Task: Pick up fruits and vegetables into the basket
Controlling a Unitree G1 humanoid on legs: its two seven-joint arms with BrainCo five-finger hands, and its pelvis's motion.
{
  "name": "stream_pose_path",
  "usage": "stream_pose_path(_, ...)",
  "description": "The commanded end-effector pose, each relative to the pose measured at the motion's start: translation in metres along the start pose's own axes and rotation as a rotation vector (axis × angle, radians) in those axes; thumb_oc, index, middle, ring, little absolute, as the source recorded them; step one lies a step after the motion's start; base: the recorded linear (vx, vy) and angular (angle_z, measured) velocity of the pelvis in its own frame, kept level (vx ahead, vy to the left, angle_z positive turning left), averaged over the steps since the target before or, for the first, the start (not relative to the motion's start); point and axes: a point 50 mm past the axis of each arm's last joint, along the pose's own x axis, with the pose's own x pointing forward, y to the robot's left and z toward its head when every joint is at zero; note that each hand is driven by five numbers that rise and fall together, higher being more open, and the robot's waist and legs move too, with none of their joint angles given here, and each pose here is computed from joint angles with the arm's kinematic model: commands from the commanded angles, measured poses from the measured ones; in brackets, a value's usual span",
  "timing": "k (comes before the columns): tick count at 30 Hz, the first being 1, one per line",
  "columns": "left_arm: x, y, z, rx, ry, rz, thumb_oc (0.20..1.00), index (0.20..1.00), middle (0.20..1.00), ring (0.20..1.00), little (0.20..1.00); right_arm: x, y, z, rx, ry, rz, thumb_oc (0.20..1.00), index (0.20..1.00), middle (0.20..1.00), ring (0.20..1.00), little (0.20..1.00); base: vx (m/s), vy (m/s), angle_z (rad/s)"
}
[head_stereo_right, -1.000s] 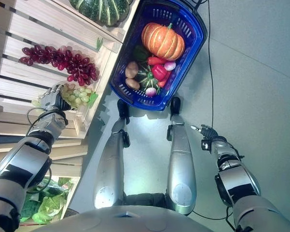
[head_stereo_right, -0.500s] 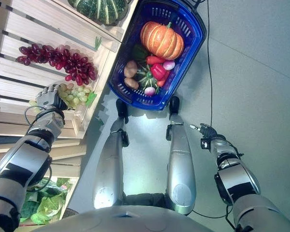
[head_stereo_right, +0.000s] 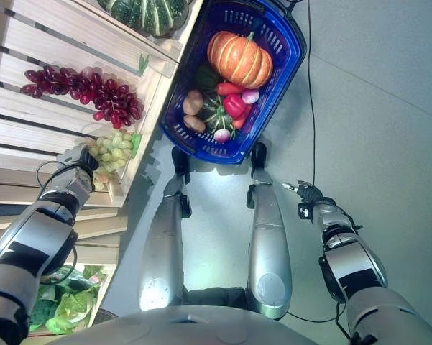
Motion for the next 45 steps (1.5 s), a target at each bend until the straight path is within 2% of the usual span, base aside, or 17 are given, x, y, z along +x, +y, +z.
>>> stream_pose_path(1, -0.007, -0.026, -0.029, 0.024, 0.108, -0.110, 0.200, 0.200, 0.200, 0.200, 0.200, -0.005, -0.015, -0.024, 0.010, 0.067, -0.035, 1.000, 1.000, 1.000, 1.000, 1.000, 0.00, 0.000, 0.00)
stream_pose_path(6, -0.006, -0.025, -0.027, -0.055, 0.103, -0.095, 0.200, 0.200, 0.200, 0.200, 0.200, -0.005, -0.014, -0.024, 0.013, 0.064, -0.033, 1.000, 1.000, 1.000, 1.000, 1.000, 0.00, 0.000, 0.00)
stream_pose_path(11, -0.007, -0.029, -0.025, -0.303, 0.111, -0.106, 0.200, 0.200, 0.200, 0.200, 0.200, -0.005, -0.015, -0.025, 0.021, 0.062, -0.033, 1.000, 1.000, 1.000, 1.000, 1.000, 0.00, 0.000, 0.00)
stream_pose_path(15, -0.006, -0.026, -0.022, -0.704, 0.091, -0.117, 0.200, 0.200, 0.200, 0.200, 0.200, -0.005, -0.015, -0.025, 0.034, 0.059, -0.034, 1.000, 1.000, 1.000, 1.000, 1.000, 0.00, 0.000, 0.00)
stream_pose_path(16, -0.006, -0.026, -0.021, -0.714, 0.089, -0.116, 0.200, 0.200, 0.200, 0.200, 0.200, -0.005, -0.015, -0.025, 0.034, 0.059, -0.034, 1.000, 1.000, 1.000, 1.000, 1.000, 0.00, 0.000, 0.00)
stream_pose_path(17, -0.005, -0.021, -0.019, -0.874, 0.055, -0.116, 0.200, 0.200, 0.200, 0.200, 0.200, -0.005, -0.014, -0.026, 0.045, 0.055, -0.039, 1.000, 1.000, 1.000, 1.000, 1.000, 0.00, 0.000, 0.00)
stream_pose_path(18, -0.005, -0.019, -0.017, -0.944, 0.036, -0.115, 0.200, 0.200, 0.200, 0.200, 0.200, -0.005, -0.014, -0.027, 0.048, 0.053, -0.041, 1.000, 1.000, 1.000, 1.000, 1.000, 0.00, 0.000, 0.00)
stream_pose_path(20, -0.004, -0.009, -0.009, -1.211, -0.084, -0.116, 0.200, 0.200, 0.200, 0.200, 0.200, -0.006, -0.015, -0.029, 0.065, 0.041, -0.048, 1.000, 1.000, 1.000, 1.000, 1.000, 0.00, 0.000, 0.00)
stream_pose_path(22, -0.005, -0.004, -0.004, -1.329, -0.157, -0.117, 0.200, 0.200, 0.200, 0.200, 0.200, -0.006, -0.015, -0.029, 0.078, 0.032, -0.052, 1.000, 1.000, 1.000, 1.000, 1.000, 0.00, -0.016, 0.02)
stream_pose_path(23, -0.007, 0.004, 0.002, -1.459, -0.261, -0.116, 0.200, 0.200, 0.200, 0.200, 0.200, -0.007, -0.015, -0.031, 0.092, 0.022, -0.054, 1.000, 1.000, 1.000, 1.000, 1.000, 0.00, -0.034, 0.04)
stream_pose_path(24, -0.008, 0.006, 0.004, -1.478, -0.277, -0.113, 0.200, 0.200, 0.200, 0.200, 0.200, -0.007, -0.015, -0.031, 0.095, 0.021, -0.054, 1.000, 1.000, 1.000, 1.000, 1.000, 0.00, -0.042, 0.04)
stream_pose_path(26, -0.013, 0.016, 0.013, -1.639, -0.432, -0.119, 0.200, 0.200, 0.200, 0.200, 0.200, -0.007, -0.014, -0.032, 0.121, 0.003, -0.056, 1.000, 1.000, 1.000, 1.000, 1.000, 0.01, -0.045, 0.06)
stream_pose_path(37, -0.030, 0.054, 0.045, -1.821, -0.872, -0.191, 0.200, 0.200, 0.200, 0.200, 0.200, -0.007, -0.011, -0.009, 0.239, -0.141, -0.041, 1.000, 1.000, 1.000, 1.000, 1.000, 0.00, -0.034, 0.04)
stream_pose_path(45, -0.044, 0.072, 0.069, -1.722, -1.101, -0.281, 0.200, 0.200, 0.200, 0.200, 0.200, -0.009, -0.003, 0.026, 0.314, -0.319, 0.014, 1.000, 1.000, 1.000, 1.000, 1.000, 0.00, 0.000, 0.00)
